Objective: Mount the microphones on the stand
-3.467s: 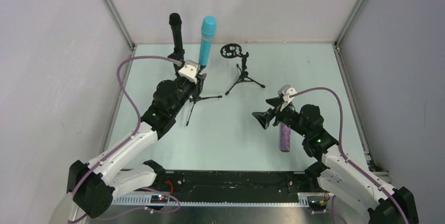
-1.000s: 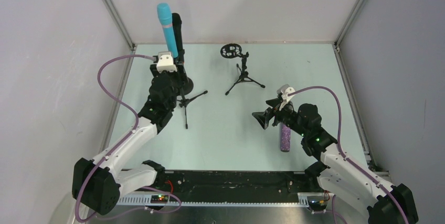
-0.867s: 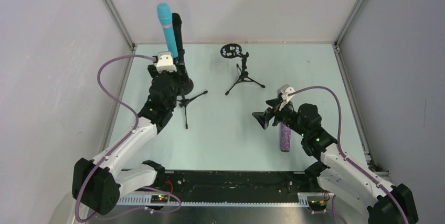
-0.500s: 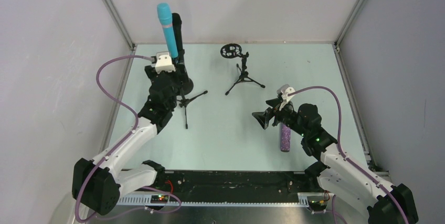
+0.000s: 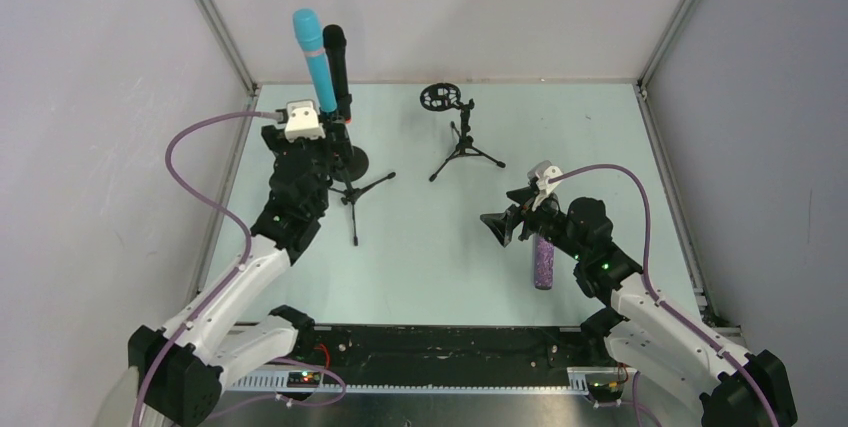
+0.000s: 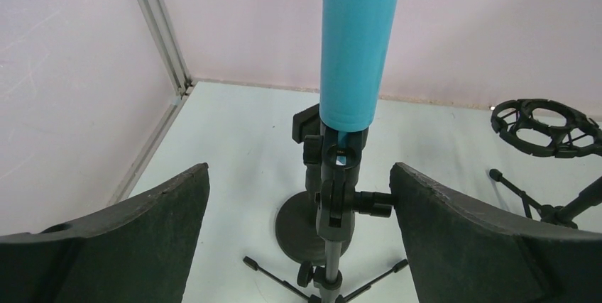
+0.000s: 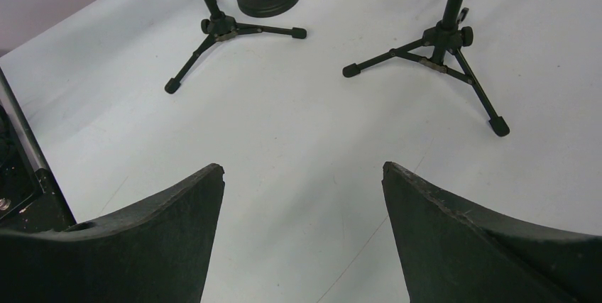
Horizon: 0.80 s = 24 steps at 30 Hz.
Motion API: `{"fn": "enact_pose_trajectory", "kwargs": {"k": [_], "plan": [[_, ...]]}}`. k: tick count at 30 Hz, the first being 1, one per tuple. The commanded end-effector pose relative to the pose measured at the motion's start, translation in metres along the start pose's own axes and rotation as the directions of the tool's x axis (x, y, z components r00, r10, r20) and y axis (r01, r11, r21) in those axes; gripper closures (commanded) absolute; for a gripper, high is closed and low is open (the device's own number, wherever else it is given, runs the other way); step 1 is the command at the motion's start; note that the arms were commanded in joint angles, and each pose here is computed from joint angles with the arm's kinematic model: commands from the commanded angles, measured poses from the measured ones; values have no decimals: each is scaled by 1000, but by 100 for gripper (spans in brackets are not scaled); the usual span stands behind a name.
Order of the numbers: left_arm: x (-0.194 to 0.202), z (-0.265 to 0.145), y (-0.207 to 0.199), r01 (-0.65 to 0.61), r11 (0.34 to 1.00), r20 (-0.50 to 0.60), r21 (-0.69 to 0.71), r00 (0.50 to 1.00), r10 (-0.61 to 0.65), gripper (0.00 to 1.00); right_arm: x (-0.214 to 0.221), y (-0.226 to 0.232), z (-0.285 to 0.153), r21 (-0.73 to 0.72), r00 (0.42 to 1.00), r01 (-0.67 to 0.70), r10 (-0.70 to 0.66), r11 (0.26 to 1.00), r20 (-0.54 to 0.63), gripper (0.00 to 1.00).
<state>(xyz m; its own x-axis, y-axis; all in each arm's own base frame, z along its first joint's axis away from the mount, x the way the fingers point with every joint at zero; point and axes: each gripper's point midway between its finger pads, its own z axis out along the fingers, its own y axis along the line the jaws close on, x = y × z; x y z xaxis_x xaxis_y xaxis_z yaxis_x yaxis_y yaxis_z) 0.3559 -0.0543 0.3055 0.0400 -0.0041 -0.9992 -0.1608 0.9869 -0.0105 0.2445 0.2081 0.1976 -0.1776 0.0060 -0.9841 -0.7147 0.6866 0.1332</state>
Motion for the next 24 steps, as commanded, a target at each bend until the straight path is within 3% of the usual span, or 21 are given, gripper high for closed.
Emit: {"fn": "enact_pose_trajectory", "kwargs": {"k": [1, 24], "plan": [[-38, -9, 5, -16, 1000, 88, -17, 996, 18, 0, -32, 5, 3, -15, 996, 21, -20, 1000, 81, 14], [-47, -17, -8, -30, 998, 125, 47, 992, 24, 0, -31, 6, 4, -20, 997, 12, -10, 1000, 80, 14]]}}
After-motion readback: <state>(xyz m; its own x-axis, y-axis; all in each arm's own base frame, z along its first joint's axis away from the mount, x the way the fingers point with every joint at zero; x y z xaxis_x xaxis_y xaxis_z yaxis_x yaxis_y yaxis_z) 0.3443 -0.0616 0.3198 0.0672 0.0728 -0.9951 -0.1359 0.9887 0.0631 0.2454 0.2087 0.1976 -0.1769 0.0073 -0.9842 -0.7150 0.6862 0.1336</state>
